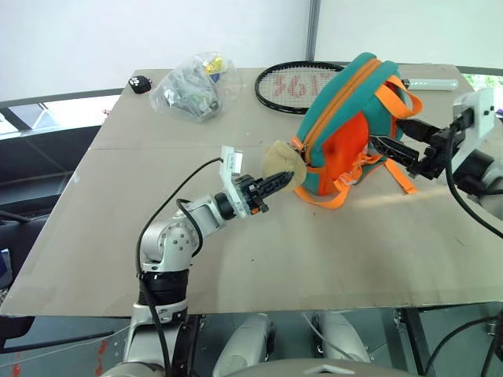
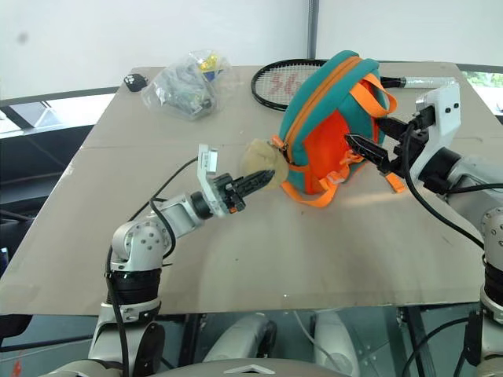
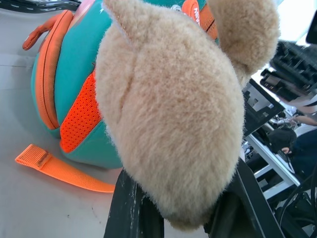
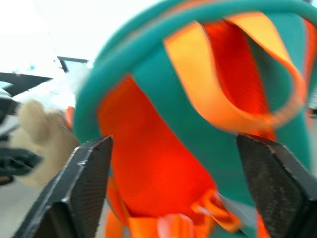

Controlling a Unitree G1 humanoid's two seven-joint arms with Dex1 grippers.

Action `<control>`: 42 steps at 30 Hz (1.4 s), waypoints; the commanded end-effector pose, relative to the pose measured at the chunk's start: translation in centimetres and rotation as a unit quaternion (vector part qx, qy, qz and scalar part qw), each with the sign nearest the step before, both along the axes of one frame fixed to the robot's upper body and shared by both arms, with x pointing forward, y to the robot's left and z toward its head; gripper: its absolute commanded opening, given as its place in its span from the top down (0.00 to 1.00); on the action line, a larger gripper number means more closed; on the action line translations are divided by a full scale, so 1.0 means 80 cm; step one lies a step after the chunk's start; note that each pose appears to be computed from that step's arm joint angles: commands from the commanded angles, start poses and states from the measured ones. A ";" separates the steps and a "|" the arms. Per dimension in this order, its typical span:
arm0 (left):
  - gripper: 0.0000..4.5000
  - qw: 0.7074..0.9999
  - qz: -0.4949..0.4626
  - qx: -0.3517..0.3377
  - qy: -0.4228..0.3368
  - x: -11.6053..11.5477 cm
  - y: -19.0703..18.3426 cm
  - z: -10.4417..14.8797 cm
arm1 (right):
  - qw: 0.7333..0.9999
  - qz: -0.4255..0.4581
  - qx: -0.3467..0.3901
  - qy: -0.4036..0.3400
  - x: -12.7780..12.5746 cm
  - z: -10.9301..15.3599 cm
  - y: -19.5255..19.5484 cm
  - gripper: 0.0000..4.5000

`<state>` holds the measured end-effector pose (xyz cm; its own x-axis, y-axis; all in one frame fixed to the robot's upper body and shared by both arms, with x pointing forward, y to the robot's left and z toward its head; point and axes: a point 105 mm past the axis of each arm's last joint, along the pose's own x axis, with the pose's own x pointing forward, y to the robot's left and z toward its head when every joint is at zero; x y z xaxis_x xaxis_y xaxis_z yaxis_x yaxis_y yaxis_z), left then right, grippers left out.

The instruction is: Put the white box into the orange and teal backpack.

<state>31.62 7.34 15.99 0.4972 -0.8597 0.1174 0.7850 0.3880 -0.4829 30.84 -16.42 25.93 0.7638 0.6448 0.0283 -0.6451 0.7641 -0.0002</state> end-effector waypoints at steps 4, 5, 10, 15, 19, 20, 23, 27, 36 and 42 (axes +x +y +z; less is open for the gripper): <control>0.93 0.999 -0.008 0.005 -0.032 -0.008 -0.002 0.013 | 0.994 -0.104 -0.014 -0.026 0.038 0.014 0.000 0.14; 0.93 0.999 -0.007 0.006 -0.033 -0.008 -0.002 0.013 | 0.992 -0.118 -0.020 -0.030 0.041 0.015 -0.004 0.14; 0.93 0.999 -0.004 0.009 -0.036 -0.011 -0.001 0.013 | 0.985 -0.159 -0.042 -0.050 0.044 0.022 -0.012 0.14; 0.93 0.999 -0.002 0.013 -0.037 -0.013 -0.001 0.011 | 0.985 -0.157 -0.010 -0.076 0.049 0.032 0.019 0.14; 0.93 0.999 -0.002 0.015 -0.037 -0.013 -0.001 0.011 | 0.981 -0.173 0.009 -0.088 0.058 0.032 0.029 0.25; 0.93 0.999 -0.002 0.016 -0.037 -0.013 -0.001 0.011 | 0.980 -0.176 0.019 -0.089 0.059 0.032 0.031 0.32; 0.93 0.999 0.004 0.028 -0.029 -0.011 -0.001 0.004 | 0.976 -0.191 0.048 -0.094 0.062 0.035 0.033 0.61; 0.93 0.998 0.013 0.055 0.002 -0.013 0.001 -0.020 | 0.968 -0.210 0.090 -0.104 0.065 0.047 0.030 0.99; 0.93 0.986 0.052 0.128 0.090 -0.024 0.011 -0.098 | 0.945 -0.249 0.189 -0.098 0.078 0.074 0.013 0.99; 0.93 0.983 0.091 0.139 0.082 -0.008 0.009 -0.105 | 0.954 -0.230 0.168 -0.099 0.075 0.070 0.014 0.99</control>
<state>30.49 6.70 9.45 0.5874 -0.7984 -0.1327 0.6779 0.5749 -0.4582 38.35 -13.03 27.84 0.9525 0.2338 0.1950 -0.2781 0.9288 0.2450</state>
